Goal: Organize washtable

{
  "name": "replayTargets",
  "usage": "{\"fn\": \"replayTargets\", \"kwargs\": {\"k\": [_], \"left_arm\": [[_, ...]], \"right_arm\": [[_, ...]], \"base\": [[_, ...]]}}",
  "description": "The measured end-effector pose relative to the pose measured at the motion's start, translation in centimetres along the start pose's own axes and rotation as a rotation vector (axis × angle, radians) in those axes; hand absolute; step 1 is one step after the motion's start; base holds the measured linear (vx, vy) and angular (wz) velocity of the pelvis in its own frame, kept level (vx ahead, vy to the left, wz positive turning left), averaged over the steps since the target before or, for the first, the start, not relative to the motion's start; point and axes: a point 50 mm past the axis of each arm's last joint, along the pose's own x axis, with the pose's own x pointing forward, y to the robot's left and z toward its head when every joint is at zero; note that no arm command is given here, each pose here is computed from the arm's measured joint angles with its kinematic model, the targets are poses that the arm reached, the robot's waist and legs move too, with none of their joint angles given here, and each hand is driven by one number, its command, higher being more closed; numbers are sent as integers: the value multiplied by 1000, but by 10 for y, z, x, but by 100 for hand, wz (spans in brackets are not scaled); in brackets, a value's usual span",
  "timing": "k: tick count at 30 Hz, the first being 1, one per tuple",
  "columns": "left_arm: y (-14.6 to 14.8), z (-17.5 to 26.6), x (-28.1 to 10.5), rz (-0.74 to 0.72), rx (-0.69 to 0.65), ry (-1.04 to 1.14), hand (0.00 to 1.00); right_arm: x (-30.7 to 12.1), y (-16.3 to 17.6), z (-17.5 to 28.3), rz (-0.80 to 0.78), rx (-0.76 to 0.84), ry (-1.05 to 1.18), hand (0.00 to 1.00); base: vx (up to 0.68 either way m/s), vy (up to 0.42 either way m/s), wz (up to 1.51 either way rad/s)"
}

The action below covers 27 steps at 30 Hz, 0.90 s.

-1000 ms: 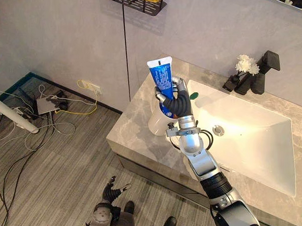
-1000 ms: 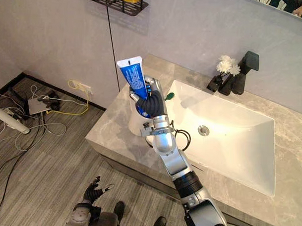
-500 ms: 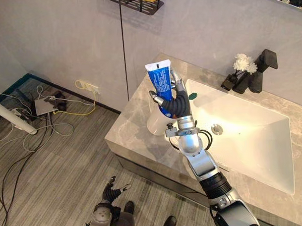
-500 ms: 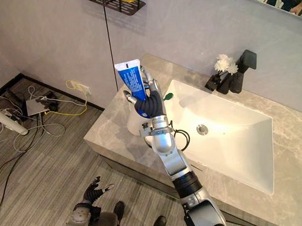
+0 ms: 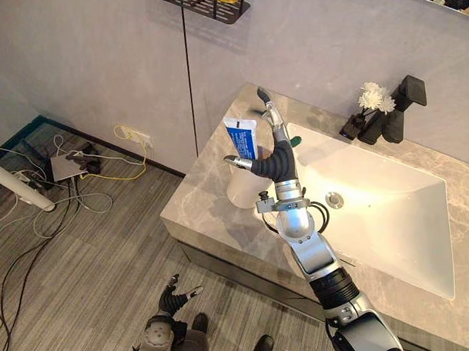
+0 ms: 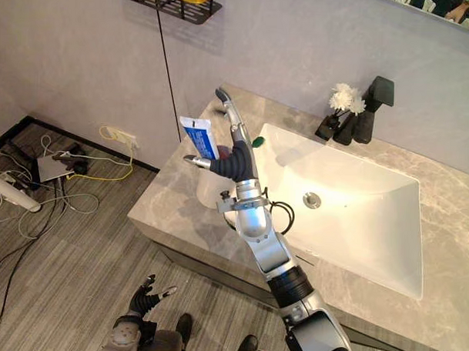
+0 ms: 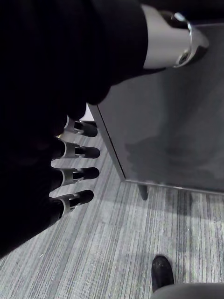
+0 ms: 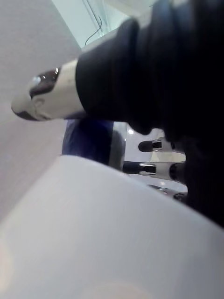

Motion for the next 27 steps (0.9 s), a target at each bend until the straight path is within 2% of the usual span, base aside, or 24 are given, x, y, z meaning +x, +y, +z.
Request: {"fn": "replayTargets", "kwargs": {"k": [27], "left_arm": [[2, -1, 0, 3, 5, 6, 0]], "right_arm": [[4, -2, 10, 15, 70, -30, 0]], "base": [[-2, 0, -1]]}}
